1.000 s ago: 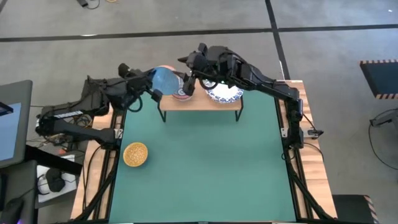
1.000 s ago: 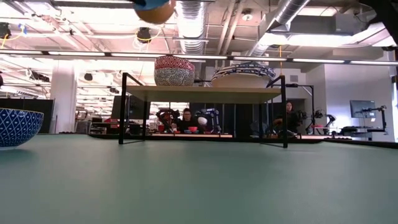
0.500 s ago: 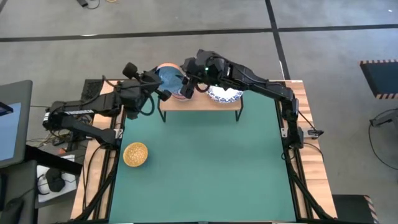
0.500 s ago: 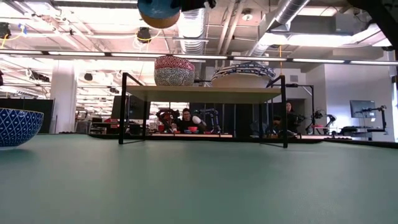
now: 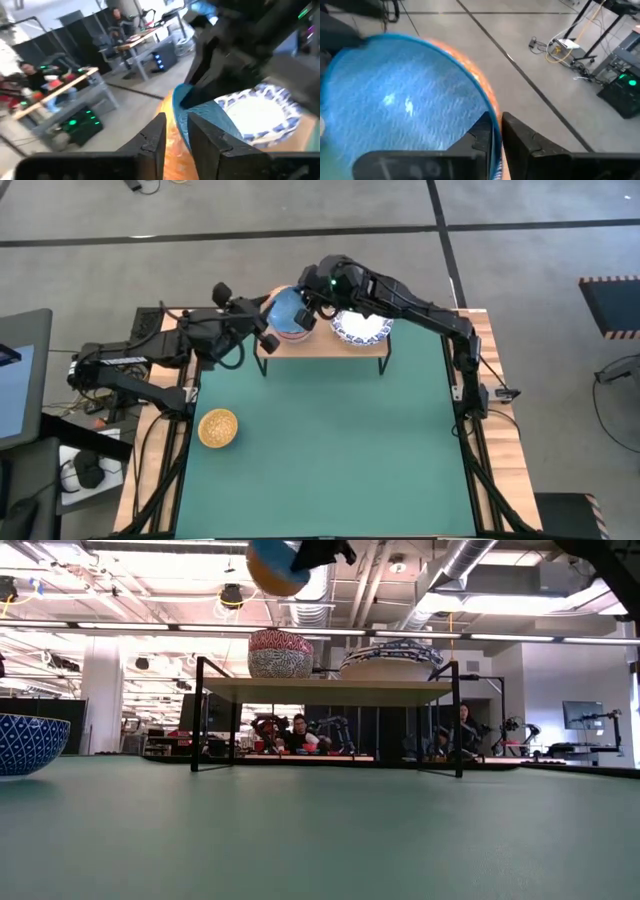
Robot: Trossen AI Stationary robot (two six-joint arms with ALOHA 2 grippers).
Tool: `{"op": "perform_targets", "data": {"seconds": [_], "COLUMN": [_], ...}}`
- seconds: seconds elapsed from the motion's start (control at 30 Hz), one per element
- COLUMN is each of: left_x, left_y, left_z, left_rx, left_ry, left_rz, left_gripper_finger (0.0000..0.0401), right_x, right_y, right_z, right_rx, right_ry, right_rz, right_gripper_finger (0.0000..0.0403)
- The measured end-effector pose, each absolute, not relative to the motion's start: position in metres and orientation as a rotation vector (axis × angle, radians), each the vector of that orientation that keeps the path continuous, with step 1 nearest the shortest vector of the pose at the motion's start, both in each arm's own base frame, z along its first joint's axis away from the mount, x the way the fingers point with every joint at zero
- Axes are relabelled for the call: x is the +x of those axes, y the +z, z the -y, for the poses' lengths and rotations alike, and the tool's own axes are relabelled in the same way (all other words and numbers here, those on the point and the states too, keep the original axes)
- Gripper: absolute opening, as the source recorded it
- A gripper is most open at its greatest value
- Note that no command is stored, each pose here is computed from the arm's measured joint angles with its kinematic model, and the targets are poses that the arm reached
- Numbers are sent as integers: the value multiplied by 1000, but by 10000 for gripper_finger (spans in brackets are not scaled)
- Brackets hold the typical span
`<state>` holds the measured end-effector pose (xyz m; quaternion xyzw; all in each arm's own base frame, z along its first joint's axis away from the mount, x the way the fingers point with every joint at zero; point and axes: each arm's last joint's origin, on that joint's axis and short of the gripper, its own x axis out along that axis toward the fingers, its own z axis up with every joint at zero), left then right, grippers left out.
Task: Place and stack bowls onto a shelf
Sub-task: Stack the light blue patterned bowl on top of the blue patterned bowl on the shelf
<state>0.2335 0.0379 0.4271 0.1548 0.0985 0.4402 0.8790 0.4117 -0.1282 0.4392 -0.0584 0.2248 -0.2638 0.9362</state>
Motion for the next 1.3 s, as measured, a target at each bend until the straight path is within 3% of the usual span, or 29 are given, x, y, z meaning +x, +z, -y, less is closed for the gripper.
{"op": "perform_targets", "data": {"seconds": [0.37,0.67,0.93,1.3], "left_x": [233,225,203,202], "left_y": [427,423,405,386], "left_z": [-38,-40,-46,-53], "left_rx": [272,134,-67,-249], "left_ry": [923,942,856,765], "left_rz": [-184,-171,-318,-468], "left_gripper_finger": [92,92,92,87], "right_x": [407,414,408,415], "right_y": [428,386,374,361], "right_z": [156,197,207,208], "right_rx": [-24,220,356,399], "right_ry": [-555,-513,-464,-458], "right_rz": [-501,-608,-672,-702], "right_gripper_finger": [42,40,46,56]}}
